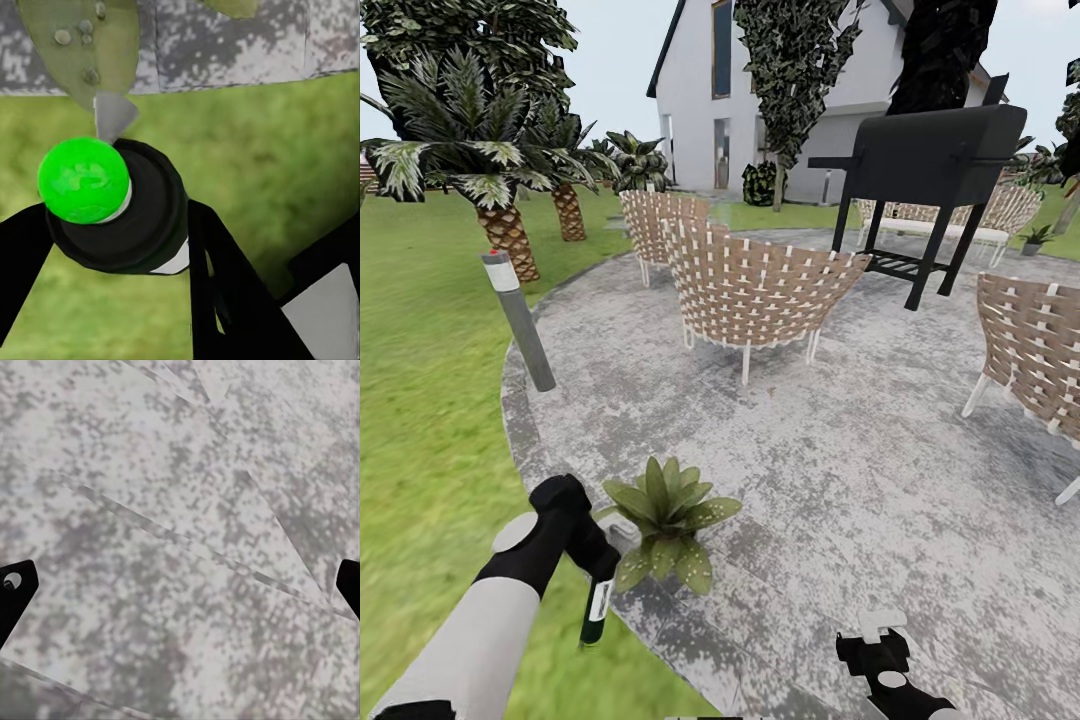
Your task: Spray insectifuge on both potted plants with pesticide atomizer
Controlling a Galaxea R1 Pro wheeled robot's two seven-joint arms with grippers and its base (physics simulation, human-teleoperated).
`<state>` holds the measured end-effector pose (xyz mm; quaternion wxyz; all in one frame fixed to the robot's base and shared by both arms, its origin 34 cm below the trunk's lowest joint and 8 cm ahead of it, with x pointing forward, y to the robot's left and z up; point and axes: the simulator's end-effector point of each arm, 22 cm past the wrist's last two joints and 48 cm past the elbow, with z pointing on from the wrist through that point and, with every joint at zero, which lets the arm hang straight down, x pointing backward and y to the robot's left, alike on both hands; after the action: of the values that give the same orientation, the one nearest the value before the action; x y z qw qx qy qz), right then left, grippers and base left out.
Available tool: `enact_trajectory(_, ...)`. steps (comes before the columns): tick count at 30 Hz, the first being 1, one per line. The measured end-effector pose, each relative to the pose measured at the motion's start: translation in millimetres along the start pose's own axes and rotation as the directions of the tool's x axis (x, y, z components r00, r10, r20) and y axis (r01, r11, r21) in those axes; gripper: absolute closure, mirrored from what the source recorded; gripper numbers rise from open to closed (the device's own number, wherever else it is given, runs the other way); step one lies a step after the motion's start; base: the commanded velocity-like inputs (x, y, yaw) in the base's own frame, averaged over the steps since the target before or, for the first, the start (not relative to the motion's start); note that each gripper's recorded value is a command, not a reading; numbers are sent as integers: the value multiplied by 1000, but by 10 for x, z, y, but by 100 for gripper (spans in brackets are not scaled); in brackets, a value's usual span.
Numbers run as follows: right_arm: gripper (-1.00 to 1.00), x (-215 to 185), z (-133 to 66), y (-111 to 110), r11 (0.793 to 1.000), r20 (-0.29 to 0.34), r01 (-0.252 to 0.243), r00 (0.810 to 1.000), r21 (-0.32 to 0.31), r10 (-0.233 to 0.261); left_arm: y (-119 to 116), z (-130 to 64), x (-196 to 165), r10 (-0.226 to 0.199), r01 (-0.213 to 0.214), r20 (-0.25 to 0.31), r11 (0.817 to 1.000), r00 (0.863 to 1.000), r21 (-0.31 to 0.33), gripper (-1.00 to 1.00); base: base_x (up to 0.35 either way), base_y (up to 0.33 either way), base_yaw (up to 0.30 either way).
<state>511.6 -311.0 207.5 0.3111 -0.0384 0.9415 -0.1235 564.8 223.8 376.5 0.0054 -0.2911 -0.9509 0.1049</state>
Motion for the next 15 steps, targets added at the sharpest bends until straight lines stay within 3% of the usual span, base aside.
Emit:
enact_trajectory(10, -100, 0, 0, 0, 1000, 0, 0, 1000, 0, 0, -5, 19, 30, -15, 15, -4, 1000, 1000, 6, 100, -3, 0, 0)
enact_trajectory(15, -100, 0, 3, 3, 1000, 0, 0, 1000, -1, 0, 55, 14, 71, -22, 22, -8, 1000, 1000, -2, 100, -226, 125, 0)
